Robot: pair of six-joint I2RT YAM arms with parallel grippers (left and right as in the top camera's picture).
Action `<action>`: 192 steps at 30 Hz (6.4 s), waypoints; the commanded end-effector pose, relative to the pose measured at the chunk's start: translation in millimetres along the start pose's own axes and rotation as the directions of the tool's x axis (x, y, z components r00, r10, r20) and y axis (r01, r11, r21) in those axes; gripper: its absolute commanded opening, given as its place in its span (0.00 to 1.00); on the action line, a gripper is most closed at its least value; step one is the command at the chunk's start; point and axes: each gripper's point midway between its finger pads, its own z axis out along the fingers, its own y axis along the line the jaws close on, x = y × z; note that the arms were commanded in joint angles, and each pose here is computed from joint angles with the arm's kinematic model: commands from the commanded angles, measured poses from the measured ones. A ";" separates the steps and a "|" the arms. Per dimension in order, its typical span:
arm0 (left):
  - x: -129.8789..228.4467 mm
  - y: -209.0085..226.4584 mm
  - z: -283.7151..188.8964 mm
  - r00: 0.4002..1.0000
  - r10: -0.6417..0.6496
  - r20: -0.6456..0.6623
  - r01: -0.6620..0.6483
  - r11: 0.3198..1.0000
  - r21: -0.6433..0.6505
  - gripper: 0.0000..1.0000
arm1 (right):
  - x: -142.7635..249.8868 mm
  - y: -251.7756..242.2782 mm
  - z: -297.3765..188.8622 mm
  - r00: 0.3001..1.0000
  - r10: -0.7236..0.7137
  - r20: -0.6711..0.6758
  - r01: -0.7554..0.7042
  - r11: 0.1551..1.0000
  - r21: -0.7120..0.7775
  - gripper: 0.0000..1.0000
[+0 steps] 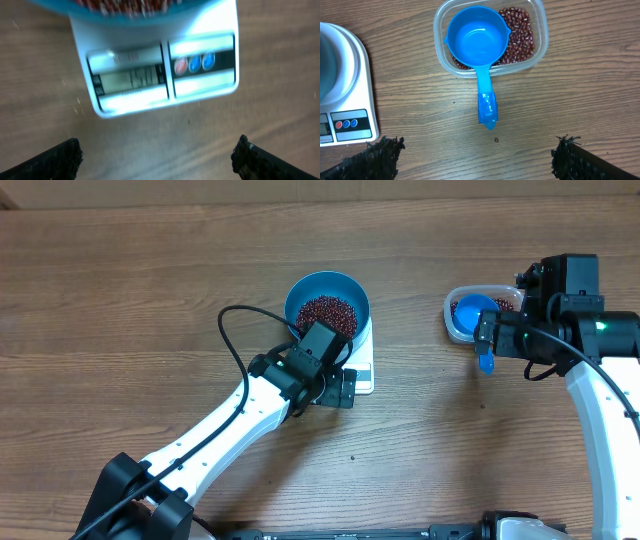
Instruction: Scoop item into bowl and weigh 150g on scale
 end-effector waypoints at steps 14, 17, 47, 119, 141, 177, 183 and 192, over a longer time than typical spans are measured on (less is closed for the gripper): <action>-8.5 8.8 -21.8 0.971 0.232 0.055 -0.232 0.973 -0.013 1.00 | -9.8 1.7 -14.4 0.998 -0.015 0.054 0.016 1.000 -0.009 1.00; -13.7 19.5 -41.5 0.957 0.272 0.100 -0.271 0.962 -0.022 1.00 | -9.8 1.7 -14.4 0.998 -0.016 0.054 0.016 1.000 -0.009 1.00; 18.6 152.4 -147.6 0.382 0.117 0.917 -0.053 0.993 -0.105 0.99 | -9.8 1.7 -14.4 0.998 -0.016 0.054 0.016 1.000 -0.009 1.00; 33.8 187.5 -129.9 0.377 0.142 0.915 0.070 0.981 -0.182 1.00 | -22.0 5.0 -21.1 0.991 -0.013 0.134 0.017 0.999 -0.029 1.00; 33.8 187.5 -129.9 0.377 0.142 0.915 0.070 0.981 -0.182 1.00 | 23.4 40.7 -15.8 0.424 0.044 0.904 0.270 0.947 -0.173 1.00; 33.8 187.5 -129.9 0.377 0.142 0.915 0.070 0.981 -0.182 1.00 | 82.2 28.8 -3.4 0.432 0.034 0.901 0.237 0.960 -0.150 1.00; 33.8 187.5 -129.9 0.377 0.142 0.915 0.070 0.981 -0.182 1.00 | 82.2 28.8 -3.4 0.432 0.034 0.901 0.237 0.960 -0.150 1.00; 33.8 187.5 -129.9 0.377 0.142 0.915 0.070 0.981 -0.182 1.00 | 82.2 28.8 -3.4 0.432 0.034 0.901 0.237 0.960 -0.150 1.00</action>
